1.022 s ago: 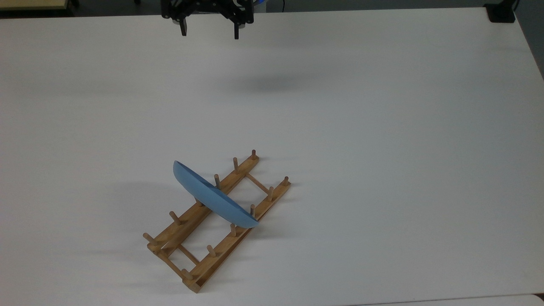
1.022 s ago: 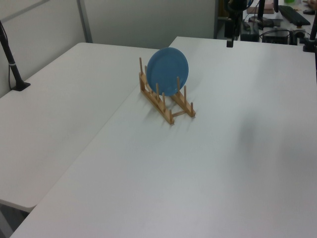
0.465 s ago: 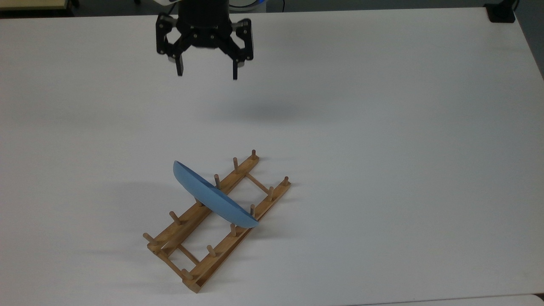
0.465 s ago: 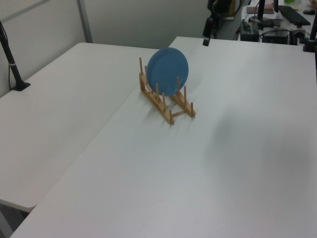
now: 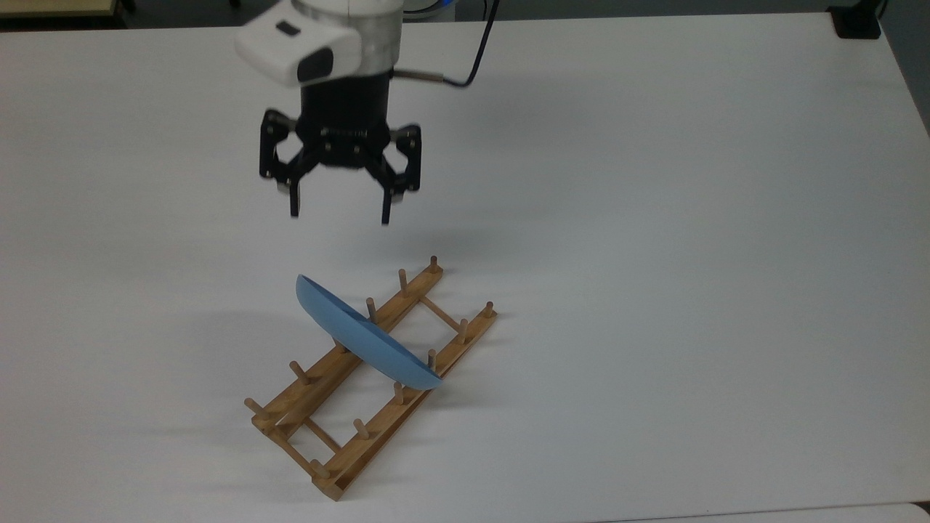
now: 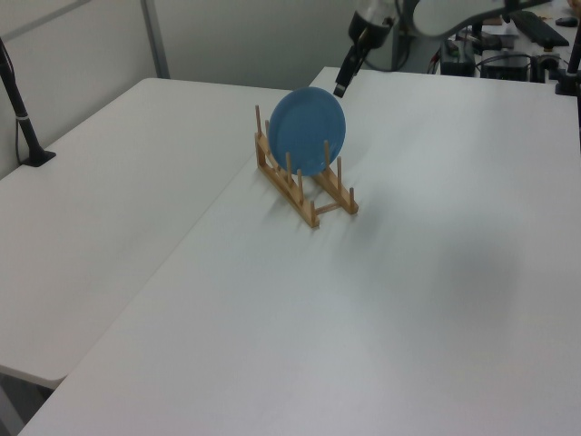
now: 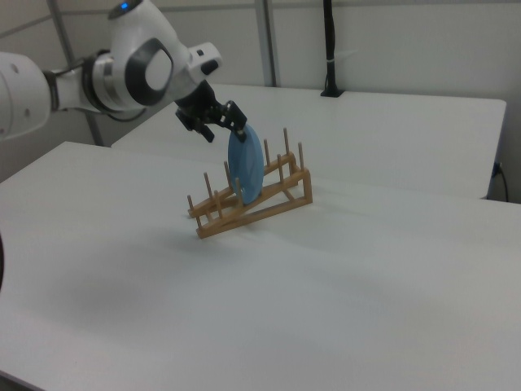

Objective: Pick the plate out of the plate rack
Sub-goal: 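Lower the gripper onto the plate rim and close on it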

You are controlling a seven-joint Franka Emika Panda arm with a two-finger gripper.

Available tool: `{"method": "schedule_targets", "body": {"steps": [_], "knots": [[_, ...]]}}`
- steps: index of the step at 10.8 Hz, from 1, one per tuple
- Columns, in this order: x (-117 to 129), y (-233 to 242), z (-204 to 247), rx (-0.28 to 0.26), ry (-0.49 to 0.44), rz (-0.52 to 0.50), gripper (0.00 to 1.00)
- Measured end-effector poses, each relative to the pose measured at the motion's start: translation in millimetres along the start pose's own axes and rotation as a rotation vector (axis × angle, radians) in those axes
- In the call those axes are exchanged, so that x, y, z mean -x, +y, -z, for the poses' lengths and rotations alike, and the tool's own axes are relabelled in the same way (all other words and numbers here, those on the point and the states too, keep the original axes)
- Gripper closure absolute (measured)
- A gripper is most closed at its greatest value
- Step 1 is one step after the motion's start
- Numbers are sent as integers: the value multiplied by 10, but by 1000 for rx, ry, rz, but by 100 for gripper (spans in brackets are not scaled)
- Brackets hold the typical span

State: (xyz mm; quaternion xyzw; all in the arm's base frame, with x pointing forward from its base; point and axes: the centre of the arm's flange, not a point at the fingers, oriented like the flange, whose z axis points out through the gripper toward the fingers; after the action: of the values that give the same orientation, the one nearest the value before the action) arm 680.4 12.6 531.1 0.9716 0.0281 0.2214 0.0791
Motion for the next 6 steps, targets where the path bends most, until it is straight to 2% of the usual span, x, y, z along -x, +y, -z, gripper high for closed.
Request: {"method": "schedule_targets", "body": {"steps": [2, 3, 6], "knots": [[-34, 67, -333, 45, 52, -12, 15], [-37, 95, -472, 68, 68, -9, 24], [-75, 159, -692, 87, 75, -11, 41]]}}
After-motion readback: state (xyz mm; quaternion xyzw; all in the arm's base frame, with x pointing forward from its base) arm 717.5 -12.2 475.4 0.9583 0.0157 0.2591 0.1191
